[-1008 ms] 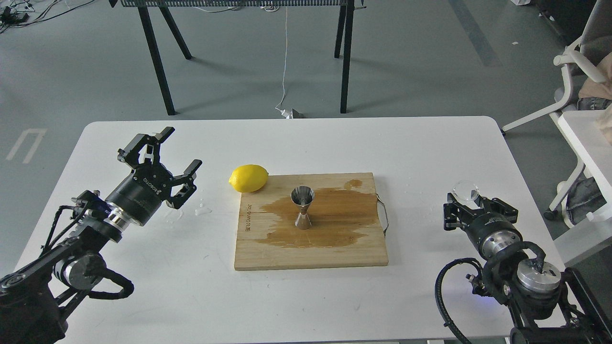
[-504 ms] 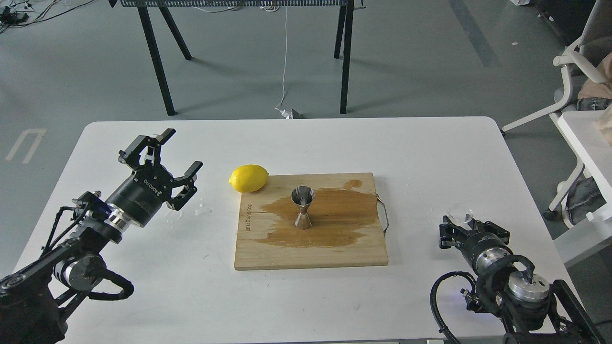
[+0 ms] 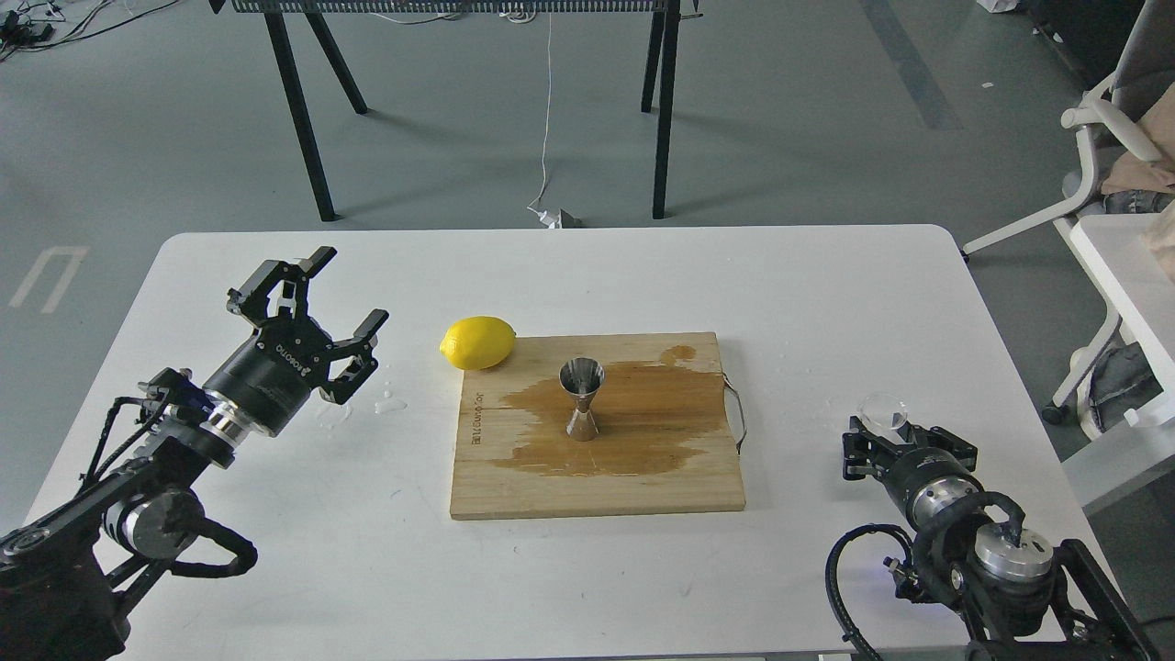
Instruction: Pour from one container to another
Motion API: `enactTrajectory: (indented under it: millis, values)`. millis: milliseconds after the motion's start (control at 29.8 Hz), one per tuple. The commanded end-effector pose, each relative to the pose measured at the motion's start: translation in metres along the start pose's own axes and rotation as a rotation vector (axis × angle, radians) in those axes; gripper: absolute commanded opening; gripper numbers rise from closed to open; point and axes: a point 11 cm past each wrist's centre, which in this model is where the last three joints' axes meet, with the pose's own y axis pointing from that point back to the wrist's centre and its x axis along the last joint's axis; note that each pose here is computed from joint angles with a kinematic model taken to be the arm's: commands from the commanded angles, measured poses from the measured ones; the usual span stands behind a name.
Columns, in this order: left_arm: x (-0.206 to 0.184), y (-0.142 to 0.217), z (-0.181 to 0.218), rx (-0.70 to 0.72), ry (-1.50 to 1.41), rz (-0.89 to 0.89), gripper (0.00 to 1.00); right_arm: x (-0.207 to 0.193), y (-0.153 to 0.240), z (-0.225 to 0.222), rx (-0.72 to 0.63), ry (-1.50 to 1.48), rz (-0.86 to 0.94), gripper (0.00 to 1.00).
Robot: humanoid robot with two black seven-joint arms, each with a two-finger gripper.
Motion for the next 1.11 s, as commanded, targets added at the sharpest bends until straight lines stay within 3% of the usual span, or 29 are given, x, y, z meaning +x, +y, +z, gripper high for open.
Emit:
enactTrajectory:
  millis: [0, 336, 537, 1075]
  values:
    - [0.0, 0.0, 0.0, 0.0, 0.0, 0.0, 0.93, -0.003, 0.0, 0.0, -0.001, -0.001, -0.011, 0.58]
    - [-0.001, 0.0, 0.0, 0.001, 0.0, -0.002, 0.93, -0.009, 0.002, 0.002, -0.005, -0.004, -0.029, 0.74]
    - [0.0, 0.0, -0.001, 0.004, -0.001, -0.002, 0.93, -0.015, 0.005, 0.003, -0.01, -0.002, -0.049, 0.92]
    - [0.0, 0.0, -0.001, 0.003, -0.002, 0.0, 0.93, -0.025, 0.03, 0.006, -0.019, 0.007, -0.112, 0.95]
